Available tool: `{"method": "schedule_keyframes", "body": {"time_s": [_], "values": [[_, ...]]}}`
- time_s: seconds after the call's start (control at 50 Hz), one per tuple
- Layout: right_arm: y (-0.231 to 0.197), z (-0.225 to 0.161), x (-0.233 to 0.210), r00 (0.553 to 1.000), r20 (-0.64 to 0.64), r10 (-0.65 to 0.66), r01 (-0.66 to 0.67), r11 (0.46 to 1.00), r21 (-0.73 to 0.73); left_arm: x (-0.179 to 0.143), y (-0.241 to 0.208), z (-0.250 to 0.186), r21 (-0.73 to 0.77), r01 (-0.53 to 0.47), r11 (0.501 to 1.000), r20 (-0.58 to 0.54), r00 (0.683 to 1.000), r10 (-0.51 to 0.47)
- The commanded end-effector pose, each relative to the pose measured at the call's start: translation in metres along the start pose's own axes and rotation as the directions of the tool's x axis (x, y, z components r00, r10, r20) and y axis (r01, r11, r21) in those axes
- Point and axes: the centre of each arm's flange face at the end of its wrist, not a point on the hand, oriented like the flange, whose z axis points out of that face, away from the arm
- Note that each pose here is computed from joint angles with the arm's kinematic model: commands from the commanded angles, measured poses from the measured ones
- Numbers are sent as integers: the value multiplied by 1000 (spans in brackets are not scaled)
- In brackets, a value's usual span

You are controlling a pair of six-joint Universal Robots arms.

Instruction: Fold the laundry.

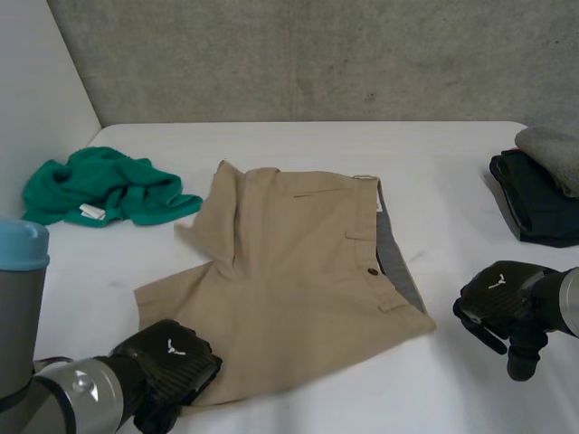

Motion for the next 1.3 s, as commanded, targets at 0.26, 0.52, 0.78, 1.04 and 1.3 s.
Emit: {"method": "schedule_keyframes", "body": {"time_s": [0.26,0.52,0.78,1.04,1.3], "values": [[4,50,-24,956,-153,249,-182,916,358,-93,-52,58,236,38,971,421,896,-137],[-5,71,-55,953,-132,274,-182,861,475,-104,-63,70,265,72,962,434,882,-186],[-16,92,-54,939,-231,254,-112,862,494,-97,-51,61,253,144,957,398,886,-238],[15,6,-37,983,-163,80,-60,990,127,4,6,2,-8,198,980,-29,980,-198],[16,-4,-30,997,-45,65,-63,997,46,9,4,-1,24,82,996,21,996,-83]]}}
